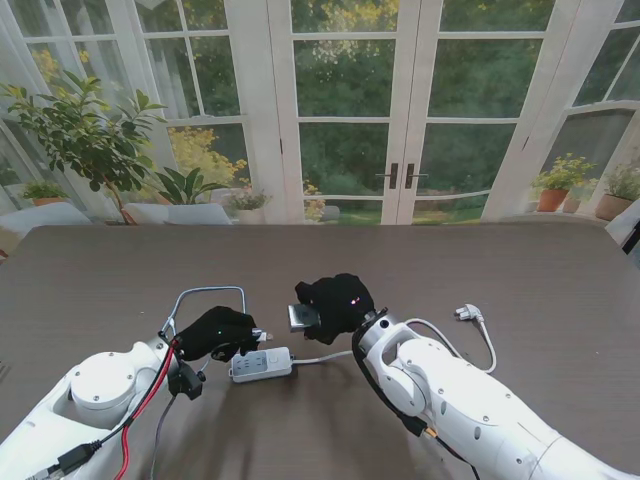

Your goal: Set up the charging station

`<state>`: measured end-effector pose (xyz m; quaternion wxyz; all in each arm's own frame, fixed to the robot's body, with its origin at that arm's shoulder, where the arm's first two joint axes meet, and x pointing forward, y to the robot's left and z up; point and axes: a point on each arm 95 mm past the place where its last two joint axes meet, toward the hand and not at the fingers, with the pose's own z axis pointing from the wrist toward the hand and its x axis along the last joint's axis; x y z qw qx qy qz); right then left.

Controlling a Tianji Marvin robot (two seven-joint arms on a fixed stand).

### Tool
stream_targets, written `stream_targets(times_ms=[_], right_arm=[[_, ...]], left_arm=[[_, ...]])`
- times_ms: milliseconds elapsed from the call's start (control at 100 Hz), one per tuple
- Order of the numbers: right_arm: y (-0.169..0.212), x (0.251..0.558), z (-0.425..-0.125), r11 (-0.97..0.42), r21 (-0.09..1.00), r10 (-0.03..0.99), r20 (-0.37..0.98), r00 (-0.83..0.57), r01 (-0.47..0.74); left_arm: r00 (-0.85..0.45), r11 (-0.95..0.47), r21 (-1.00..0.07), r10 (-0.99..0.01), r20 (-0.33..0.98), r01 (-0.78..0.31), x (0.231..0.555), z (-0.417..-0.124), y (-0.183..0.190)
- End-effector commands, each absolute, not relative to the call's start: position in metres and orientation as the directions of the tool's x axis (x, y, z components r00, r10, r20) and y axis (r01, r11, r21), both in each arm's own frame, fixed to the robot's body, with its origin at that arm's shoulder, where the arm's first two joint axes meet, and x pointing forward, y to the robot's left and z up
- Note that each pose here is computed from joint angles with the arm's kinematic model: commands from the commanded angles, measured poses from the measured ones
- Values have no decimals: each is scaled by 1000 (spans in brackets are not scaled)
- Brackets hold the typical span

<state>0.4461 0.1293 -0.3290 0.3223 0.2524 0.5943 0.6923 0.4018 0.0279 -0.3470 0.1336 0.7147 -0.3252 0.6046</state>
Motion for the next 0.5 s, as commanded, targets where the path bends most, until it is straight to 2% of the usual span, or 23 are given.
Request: stream_targets(times_ms=[0, 490], right_arm=[[138, 440, -329, -92, 986, 730, -27, -683, -138], [145, 435, -330, -118, 987, 720, 9, -694, -110]], left_arm=[[59, -743, -190, -295, 954, -642, 402, -347, 24], [56, -743, -200, -304, 951, -638, 404, -347, 23]])
